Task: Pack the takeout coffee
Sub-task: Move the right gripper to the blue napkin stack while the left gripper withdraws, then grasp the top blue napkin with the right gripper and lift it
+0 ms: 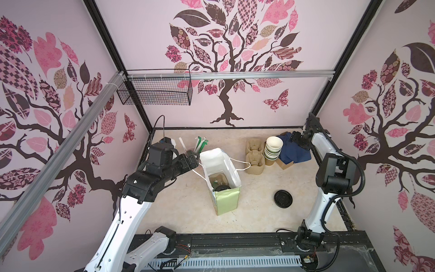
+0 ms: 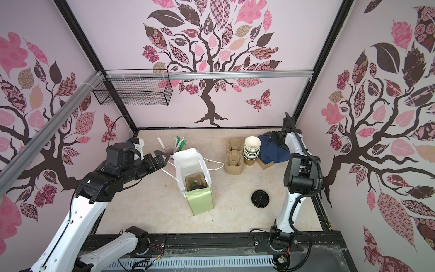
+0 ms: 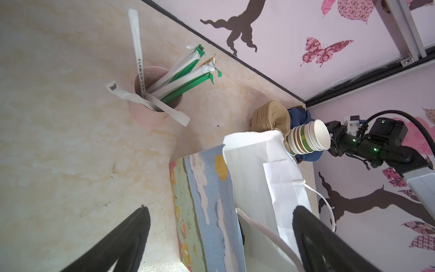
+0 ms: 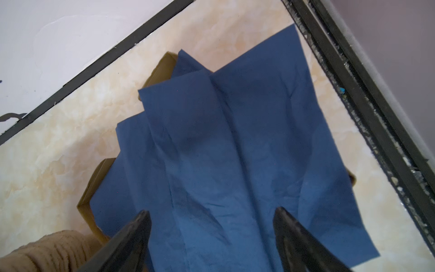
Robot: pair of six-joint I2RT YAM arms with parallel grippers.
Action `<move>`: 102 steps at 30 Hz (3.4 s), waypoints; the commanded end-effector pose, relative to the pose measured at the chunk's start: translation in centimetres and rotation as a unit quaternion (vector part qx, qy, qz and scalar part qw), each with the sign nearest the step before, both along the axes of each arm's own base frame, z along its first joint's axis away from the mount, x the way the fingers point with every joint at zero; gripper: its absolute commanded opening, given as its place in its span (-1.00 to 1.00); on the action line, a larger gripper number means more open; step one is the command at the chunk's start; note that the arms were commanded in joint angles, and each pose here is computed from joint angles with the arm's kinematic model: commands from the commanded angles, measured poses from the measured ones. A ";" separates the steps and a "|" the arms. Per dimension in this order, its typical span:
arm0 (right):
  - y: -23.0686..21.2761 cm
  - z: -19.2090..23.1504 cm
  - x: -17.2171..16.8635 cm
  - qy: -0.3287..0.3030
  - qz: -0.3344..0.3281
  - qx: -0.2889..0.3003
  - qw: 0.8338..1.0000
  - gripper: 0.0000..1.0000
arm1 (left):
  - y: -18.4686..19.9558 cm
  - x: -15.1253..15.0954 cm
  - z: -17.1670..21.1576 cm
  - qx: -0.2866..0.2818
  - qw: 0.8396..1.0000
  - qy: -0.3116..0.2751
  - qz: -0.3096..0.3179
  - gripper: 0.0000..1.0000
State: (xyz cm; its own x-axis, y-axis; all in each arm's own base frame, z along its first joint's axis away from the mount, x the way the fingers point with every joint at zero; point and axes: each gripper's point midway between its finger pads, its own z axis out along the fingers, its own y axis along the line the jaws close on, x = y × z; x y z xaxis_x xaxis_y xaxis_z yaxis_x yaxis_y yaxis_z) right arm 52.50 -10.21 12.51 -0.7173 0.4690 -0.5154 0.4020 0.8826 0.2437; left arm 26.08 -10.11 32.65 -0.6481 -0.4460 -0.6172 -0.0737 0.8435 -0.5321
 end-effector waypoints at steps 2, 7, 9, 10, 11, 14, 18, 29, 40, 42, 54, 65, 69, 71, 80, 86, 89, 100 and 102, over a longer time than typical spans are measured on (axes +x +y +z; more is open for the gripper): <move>0.5 -2.4 0.5 0.034 0.030 0.022 0.999 0.59 | 1.4 0.7 0.0 0.013 0.999 -0.013 0.041 0.96; 0.9 -3.5 0.7 0.043 0.040 0.035 0.998 0.60 | 1.5 1.2 0.1 0.016 0.999 -0.015 0.049 0.96; 0.9 -4.0 0.8 0.046 0.043 0.036 0.997 0.64 | 1.4 1.4 0.1 0.017 0.999 -0.016 0.049 0.96; 0.9 -4.2 0.8 0.049 0.045 0.037 0.997 0.65 | 1.4 1.5 0.1 0.017 0.999 -0.015 0.048 0.96; 1.1 -4.5 0.8 0.052 0.048 0.039 0.997 0.66 | 1.3 1.6 0.1 0.016 0.999 -0.015 0.047 0.96; 1.3 -4.9 0.9 0.058 0.056 0.048 0.996 0.66 | 1.1 1.8 0.1 0.016 0.999 -0.013 0.045 0.96; 1.5 -5.1 1.2 0.058 0.061 0.052 0.995 0.64 | 1.0 2.0 0.1 0.015 0.999 -0.012 0.042 0.96; 1.9 -5.7 1.5 0.063 0.068 0.065 0.994 0.40 | 0.8 2.1 0.2 0.013 0.999 -0.013 0.040 0.96; 1.5 -6.3 1.6 0.075 0.065 0.057 0.993 0.40 | 0.6 2.4 0.6 0.017 0.999 -0.016 0.031 0.96; 1.5 -5.8 1.7 0.070 0.064 0.058 0.994 0.26 | 0.6 2.4 0.6 0.019 0.999 -0.016 0.030 0.96; 1.1 -1.0 1.9 0.023 0.053 0.037 0.998 -0.77 | 0.6 2.4 0.9 0.022 0.999 -0.021 0.028 0.96; 1.6 2.0 0.2 0.021 0.016 0.066 0.997 -1.00 | 0.2 2.5 1.8 0.012 0.999 -0.031 0.021 0.96; 0.9 1.4 -0.7 -0.011 -0.024 0.049 0.998 -1.00 | 0.0 2.5 2.3 0.006 0.999 -0.033 0.016 0.96; 0.4 0.5 -0.9 -0.025 -0.034 0.034 0.999 -1.00 | -0.1 2.5 2.2 0.010 0.999 -0.033 0.012 0.96; 0.3 1.9 -2.5 -0.072 -0.037 0.001 0.997 -1.00 | -0.2 2.1 2.1 0.016 0.999 -0.033 0.000 0.96; 1.6 5.2 -3.2 -0.148 -0.031 -0.024 0.988 -1.00 | -0.4 2.0 2.0 0.013 0.999 -0.032 -0.009 0.96; 1.9 7.2 -3.7 -0.187 -0.039 -0.039 0.981 -1.00 | -0.5 1.8 2.1 0.013 0.999 -0.033 -0.012 0.96; 1.5 12.5 -4.9 -0.263 -0.063 -0.059 0.961 -1.00 | -0.1 1.1 2.3 0.014 0.999 -0.039 -0.012 0.96; 1.7 12.6 -4.8 -0.264 -0.061 -0.056 0.961 -1.00 | 0.0 1.1 2.6 0.017 0.999 -0.044 -0.011 0.96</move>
